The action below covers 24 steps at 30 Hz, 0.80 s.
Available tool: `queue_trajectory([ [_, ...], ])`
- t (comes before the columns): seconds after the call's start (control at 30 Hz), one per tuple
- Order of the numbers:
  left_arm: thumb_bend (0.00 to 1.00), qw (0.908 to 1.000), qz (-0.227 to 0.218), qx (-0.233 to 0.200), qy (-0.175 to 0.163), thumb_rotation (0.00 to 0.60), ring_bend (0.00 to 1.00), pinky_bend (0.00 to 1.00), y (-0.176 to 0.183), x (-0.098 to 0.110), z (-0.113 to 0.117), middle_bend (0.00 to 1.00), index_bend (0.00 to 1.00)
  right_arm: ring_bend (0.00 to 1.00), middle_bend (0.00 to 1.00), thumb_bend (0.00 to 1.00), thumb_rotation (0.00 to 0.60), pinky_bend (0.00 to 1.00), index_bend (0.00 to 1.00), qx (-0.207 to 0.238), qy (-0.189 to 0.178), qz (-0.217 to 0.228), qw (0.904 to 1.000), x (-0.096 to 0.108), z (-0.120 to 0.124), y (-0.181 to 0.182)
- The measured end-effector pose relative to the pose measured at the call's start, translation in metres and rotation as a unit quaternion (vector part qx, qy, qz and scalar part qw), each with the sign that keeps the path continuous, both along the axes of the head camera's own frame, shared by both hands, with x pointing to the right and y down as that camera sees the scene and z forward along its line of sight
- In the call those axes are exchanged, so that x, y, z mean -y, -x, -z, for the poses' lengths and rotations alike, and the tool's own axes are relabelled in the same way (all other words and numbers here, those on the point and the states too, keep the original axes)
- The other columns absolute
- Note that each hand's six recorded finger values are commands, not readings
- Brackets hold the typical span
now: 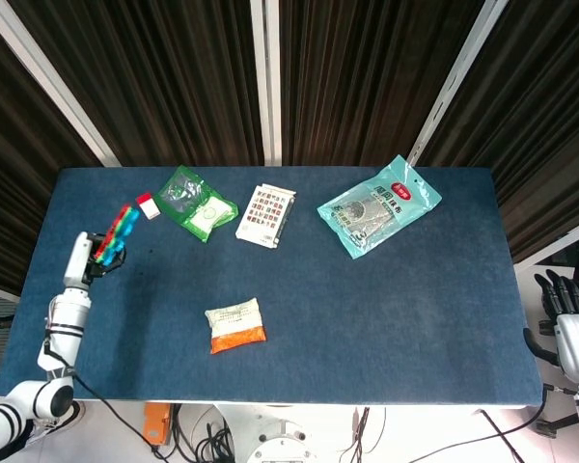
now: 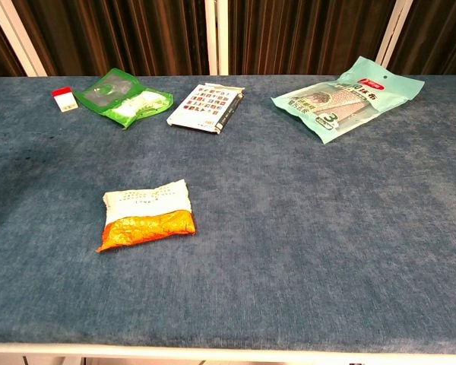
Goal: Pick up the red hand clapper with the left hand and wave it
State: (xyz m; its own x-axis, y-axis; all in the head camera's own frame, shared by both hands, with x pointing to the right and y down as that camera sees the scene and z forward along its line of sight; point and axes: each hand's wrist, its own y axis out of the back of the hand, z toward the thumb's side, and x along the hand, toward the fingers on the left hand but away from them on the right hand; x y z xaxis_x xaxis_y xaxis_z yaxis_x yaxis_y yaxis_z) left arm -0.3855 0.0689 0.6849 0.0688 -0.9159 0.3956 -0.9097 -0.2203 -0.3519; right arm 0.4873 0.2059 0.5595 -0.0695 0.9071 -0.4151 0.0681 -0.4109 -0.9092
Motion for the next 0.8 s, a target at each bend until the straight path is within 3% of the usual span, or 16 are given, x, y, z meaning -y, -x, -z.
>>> queue_trajectory([
  [0.1, 0.64, 0.9934, 0.059, -0.098, 0.005, 0.600, 1.00, 1.00, 0.004, 0.008, 0.009, 1.00, 1.00, 0.00, 0.00, 0.28, 0.600, 0.00, 0.00, 0.000, 0.000, -0.001, 1.0000, 0.000, 0.000, -0.001],
  [0.17, 0.64, 0.9834, 0.091, -0.157, 0.008, 0.600, 1.00, 1.00, 0.006, 0.014, 0.016, 1.00, 1.00, 0.00, 0.00, 0.28, 0.600, 0.00, 0.00, 0.000, -0.001, -0.001, 1.0000, 0.000, 0.001, -0.001],
  [0.23, 0.65, 0.9752, 0.106, -0.194, 0.008, 0.600, 1.00, 1.00, 0.007, 0.019, 0.022, 1.00, 1.00, 0.00, 0.00, 0.28, 0.600, 0.00, 0.00, 0.000, -0.001, -0.001, 1.0000, 0.000, 0.001, -0.001],
  [0.3, 0.65, 0.9737, 0.106, -0.201, 0.007, 0.600, 1.00, 1.00, 0.007, 0.020, 0.024, 1.00, 1.00, 0.00, 0.00, 0.28, 0.600, 0.00, 0.00, 0.001, 0.000, 0.000, 1.0000, 0.000, 0.000, 0.000],
  [0.4, 0.64, 0.9823, 0.081, -0.168, -0.004, 0.600, 1.00, 1.00, 0.008, 0.020, 0.024, 1.00, 1.00, 0.00, 0.00, 0.28, 0.600, 0.00, 0.00, 0.000, 0.001, 0.000, 1.0000, 0.000, -0.001, 0.000],
  [0.47, 0.64, 0.9923, 0.048, -0.113, -0.017, 0.600, 1.00, 1.00, 0.009, 0.019, 0.024, 1.00, 1.00, 0.00, 0.00, 0.28, 0.600, 0.00, 0.00, 0.000, 0.000, 0.000, 1.0000, 0.000, 0.000, 0.000],
  [0.53, 0.65, 0.9990, 0.000, -0.032, -0.032, 0.600, 1.00, 1.00, 0.008, 0.018, 0.022, 1.00, 1.00, 0.00, 0.00, 0.28, 0.600, 0.00, 0.00, 0.000, 0.000, 0.000, 1.0000, 0.000, 0.000, 0.000],
  [0.6, 0.65, 0.9960, -0.051, 0.057, -0.047, 0.600, 1.00, 1.00, 0.006, 0.017, 0.021, 1.00, 1.00, 0.00, 0.00, 0.28, 0.600, 0.00, 0.00, 0.000, 0.001, 0.000, 1.0000, 0.000, 0.000, 0.000],
  [0.67, 0.65, 0.9760, -0.118, 0.170, -0.067, 0.600, 1.00, 1.00, 0.002, 0.016, 0.018, 1.00, 1.00, 0.00, 0.00, 0.28, 0.600, 0.00, 0.00, 0.000, 0.001, 0.001, 1.0000, 0.000, 0.000, 0.000],
  [0.7, 0.65, 0.9613, -0.149, 0.219, -0.076, 0.600, 1.00, 1.00, 0.000, 0.015, 0.016, 1.00, 1.00, 0.00, 0.00, 0.28, 0.600, 0.00, 0.00, 0.000, 0.001, 0.000, 1.0000, 0.000, 0.000, -0.001],
  [0.73, 0.65, 0.9363, -0.190, 0.282, -0.088, 0.600, 1.00, 1.00, -0.003, 0.014, 0.014, 1.00, 1.00, 0.00, 0.00, 0.28, 0.600, 0.00, 0.00, 0.000, 0.000, 0.000, 1.0000, 0.000, 0.000, -0.001],
  [0.8, 0.65, 0.8905, -0.249, 0.365, -0.109, 0.600, 1.00, 1.00, -0.010, 0.012, 0.010, 1.00, 1.00, 0.00, 0.00, 0.28, 0.600, 0.00, 0.00, 0.000, 0.000, -0.002, 1.0000, 0.000, 0.000, -0.002],
])
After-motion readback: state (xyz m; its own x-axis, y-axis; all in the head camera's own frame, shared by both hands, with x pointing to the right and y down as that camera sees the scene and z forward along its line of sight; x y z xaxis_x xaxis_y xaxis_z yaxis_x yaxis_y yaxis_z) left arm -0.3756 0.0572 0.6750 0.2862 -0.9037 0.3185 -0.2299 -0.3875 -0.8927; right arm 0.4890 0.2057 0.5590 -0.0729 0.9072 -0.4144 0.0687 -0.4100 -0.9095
